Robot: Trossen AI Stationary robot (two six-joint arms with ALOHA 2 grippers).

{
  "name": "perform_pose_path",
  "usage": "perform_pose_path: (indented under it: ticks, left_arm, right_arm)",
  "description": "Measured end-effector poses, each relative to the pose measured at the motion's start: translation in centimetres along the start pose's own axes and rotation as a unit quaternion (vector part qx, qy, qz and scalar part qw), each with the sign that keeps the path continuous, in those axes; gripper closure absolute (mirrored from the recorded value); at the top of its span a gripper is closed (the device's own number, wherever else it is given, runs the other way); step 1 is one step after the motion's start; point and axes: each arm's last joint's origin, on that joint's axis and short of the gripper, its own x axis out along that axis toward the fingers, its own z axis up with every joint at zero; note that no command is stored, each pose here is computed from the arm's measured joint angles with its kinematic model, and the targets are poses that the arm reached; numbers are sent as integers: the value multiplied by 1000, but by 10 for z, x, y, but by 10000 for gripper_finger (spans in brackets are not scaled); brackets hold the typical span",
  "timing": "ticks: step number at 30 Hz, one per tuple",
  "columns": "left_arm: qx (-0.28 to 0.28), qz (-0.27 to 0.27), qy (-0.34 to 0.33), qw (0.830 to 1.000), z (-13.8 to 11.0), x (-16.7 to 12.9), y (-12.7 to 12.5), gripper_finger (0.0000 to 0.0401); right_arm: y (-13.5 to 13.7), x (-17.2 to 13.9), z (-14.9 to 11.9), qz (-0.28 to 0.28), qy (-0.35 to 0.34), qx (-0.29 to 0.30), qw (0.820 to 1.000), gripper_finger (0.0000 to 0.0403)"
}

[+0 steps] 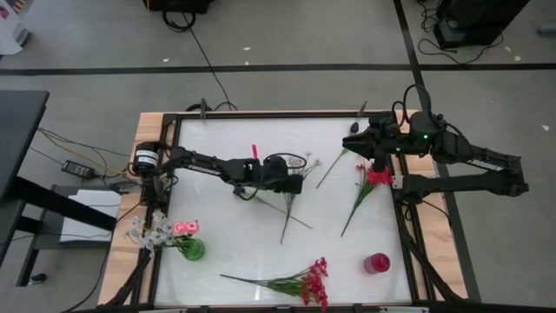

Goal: Sort flowers into vase by color
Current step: Put the white flowers into the green vase

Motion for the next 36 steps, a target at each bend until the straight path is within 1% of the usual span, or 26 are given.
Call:
perform_pose_path:
  ticks: [3,5,8,11,14,17,19,22,25,27,30,34,36]
  left_arm:
    - [31,-16,-15,999,8,-12,-6,393]
    - [55,-37,-29,997,15,-22,-13,393]
    - [110,-61,-47,991,22,-37,-21,393]
    - [162,-86,-63,981,27,-54,-30,393]
    - [227,-110,-71,965,30,-68,-37,387]
    - [274,-141,-63,949,30,-73,-42,377]
    - [284,-168,-60,942,30,-75,-45,374]
    - [297,-193,-77,932,32,-77,-50,377]
    - [337,-210,-100,912,31,-83,-56,388]
    - [363,-229,-124,895,33,-93,-62,394]
    - [395,-240,-147,875,33,-111,-68,396]
    - [431,-228,-188,852,32,-134,-73,398]
    - [441,-226,-202,845,33,-146,-74,398]
  right_arm:
    - [0,0,0,0,-1,-2,1000,289]
    - [0,0,0,-7,-4,-5,1000,289]
    - [-1,0,1,-14,-9,-2,1000,289]
    - [-1,0,1,-14,-12,-3,1000,289]
    - [0,0,1,-13,-13,-3,1000,289]
    - [-1,0,1,-13,-13,-3,1000,289]
    - [0,0,1,-13,-13,-3,1000,289]
    - [-1,0,1,-14,-14,-3,1000,289]
    - [-1,0,1,-13,-13,-2,1000,289]
    - [0,0,1,-10,-11,-3,1000,289]
    - [1,0,1,9,0,6,1000,289]
    - [1,0,0,18,6,25,999,289]
    - [2,0,0,22,8,25,999,289]
